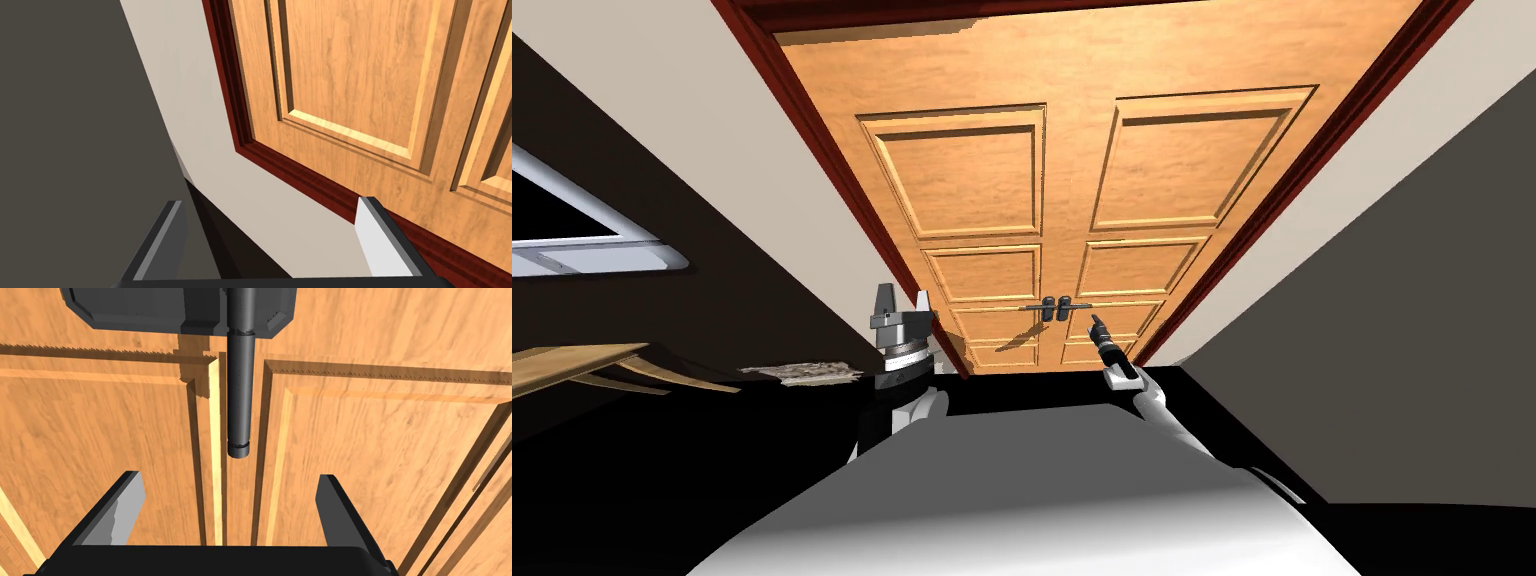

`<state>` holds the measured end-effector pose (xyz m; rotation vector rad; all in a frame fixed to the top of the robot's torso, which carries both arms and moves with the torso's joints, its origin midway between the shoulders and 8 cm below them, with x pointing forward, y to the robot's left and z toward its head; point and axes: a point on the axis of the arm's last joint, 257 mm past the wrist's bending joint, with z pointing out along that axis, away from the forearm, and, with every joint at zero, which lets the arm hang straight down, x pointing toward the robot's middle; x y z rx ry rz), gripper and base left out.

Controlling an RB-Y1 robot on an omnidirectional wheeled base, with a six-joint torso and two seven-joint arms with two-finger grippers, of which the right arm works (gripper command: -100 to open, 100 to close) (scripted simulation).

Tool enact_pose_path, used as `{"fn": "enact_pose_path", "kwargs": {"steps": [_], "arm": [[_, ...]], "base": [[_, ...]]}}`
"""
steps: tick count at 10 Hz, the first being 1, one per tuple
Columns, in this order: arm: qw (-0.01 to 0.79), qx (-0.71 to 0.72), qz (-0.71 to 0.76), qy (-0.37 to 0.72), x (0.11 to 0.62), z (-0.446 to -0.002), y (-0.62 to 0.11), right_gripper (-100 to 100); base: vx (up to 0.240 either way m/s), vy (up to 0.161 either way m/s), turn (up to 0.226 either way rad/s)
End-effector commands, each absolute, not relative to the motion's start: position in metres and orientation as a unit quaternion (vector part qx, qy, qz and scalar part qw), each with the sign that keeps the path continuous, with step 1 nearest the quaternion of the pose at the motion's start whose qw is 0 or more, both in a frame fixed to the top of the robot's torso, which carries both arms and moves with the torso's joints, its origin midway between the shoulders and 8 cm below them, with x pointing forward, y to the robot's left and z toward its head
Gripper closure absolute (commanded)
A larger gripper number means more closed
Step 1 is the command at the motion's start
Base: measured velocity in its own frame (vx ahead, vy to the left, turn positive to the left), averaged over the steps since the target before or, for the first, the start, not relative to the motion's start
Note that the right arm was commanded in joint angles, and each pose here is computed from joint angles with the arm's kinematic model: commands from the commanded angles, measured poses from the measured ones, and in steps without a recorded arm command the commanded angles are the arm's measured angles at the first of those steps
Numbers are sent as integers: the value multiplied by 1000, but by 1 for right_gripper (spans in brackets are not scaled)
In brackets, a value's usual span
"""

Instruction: Pull the door open

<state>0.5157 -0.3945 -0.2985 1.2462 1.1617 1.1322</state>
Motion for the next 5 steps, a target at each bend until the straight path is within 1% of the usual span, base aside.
{"fn": "enact_pose_path", "kwargs": {"steps": [1,3,5], "arm": [[530,530,459,477,507,-301,-426,-100],[538,538,449,469,499,-300,-454,-100],[542,541,449,461,497,-297,-468,-100]], "base": [[129,21,121],[139,-6,119],[210,-28,197]]}}
